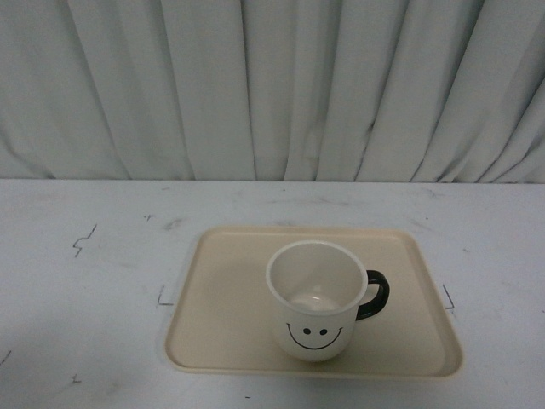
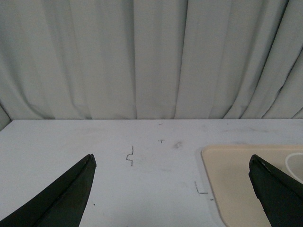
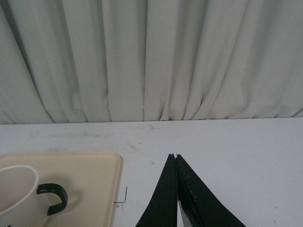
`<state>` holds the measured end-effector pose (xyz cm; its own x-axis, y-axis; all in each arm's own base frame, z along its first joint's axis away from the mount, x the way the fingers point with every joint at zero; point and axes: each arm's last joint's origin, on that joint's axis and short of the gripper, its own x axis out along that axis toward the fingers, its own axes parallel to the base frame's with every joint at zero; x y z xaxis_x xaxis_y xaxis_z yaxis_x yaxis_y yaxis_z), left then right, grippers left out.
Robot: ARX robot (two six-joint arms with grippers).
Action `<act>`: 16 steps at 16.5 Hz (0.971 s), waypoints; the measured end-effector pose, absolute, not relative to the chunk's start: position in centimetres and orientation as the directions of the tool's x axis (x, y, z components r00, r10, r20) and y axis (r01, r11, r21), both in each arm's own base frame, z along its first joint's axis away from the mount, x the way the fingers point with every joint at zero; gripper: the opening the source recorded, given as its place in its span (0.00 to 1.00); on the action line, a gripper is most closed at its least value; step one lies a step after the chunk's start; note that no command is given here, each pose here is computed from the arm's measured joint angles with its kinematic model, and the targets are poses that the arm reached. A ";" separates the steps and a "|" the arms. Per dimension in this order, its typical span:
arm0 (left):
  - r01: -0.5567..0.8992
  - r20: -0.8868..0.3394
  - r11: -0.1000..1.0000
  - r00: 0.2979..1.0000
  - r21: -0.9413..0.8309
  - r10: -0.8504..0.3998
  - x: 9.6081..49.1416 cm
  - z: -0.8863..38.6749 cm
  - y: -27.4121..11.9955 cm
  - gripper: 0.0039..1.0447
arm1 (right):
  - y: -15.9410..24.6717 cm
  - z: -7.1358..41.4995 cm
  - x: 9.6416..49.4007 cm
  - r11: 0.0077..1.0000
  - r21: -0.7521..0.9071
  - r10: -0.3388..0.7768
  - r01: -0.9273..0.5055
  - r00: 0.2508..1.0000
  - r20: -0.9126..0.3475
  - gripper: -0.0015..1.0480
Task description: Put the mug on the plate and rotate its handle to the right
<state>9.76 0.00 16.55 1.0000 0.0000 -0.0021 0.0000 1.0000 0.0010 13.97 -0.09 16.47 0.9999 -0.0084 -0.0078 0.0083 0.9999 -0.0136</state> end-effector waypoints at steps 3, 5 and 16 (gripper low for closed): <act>0.000 -0.002 1.000 1.000 0.001 0.000 9.8 16.6 0.0 0.94 | -0.1 16.8 13.1 1.000 -0.014 -0.008 0.008 1.000 0.005 0.02; 0.000 -0.002 1.000 1.000 0.001 0.000 9.8 16.6 0.0 0.94 | -0.1 16.9 12.7 1.000 -0.014 -0.008 0.009 1.000 0.009 0.02; 0.000 -0.002 1.000 1.000 0.001 0.000 9.8 16.6 0.0 0.94 | -0.1 17.0 11.1 1.000 -0.014 -0.008 0.009 1.000 0.013 0.02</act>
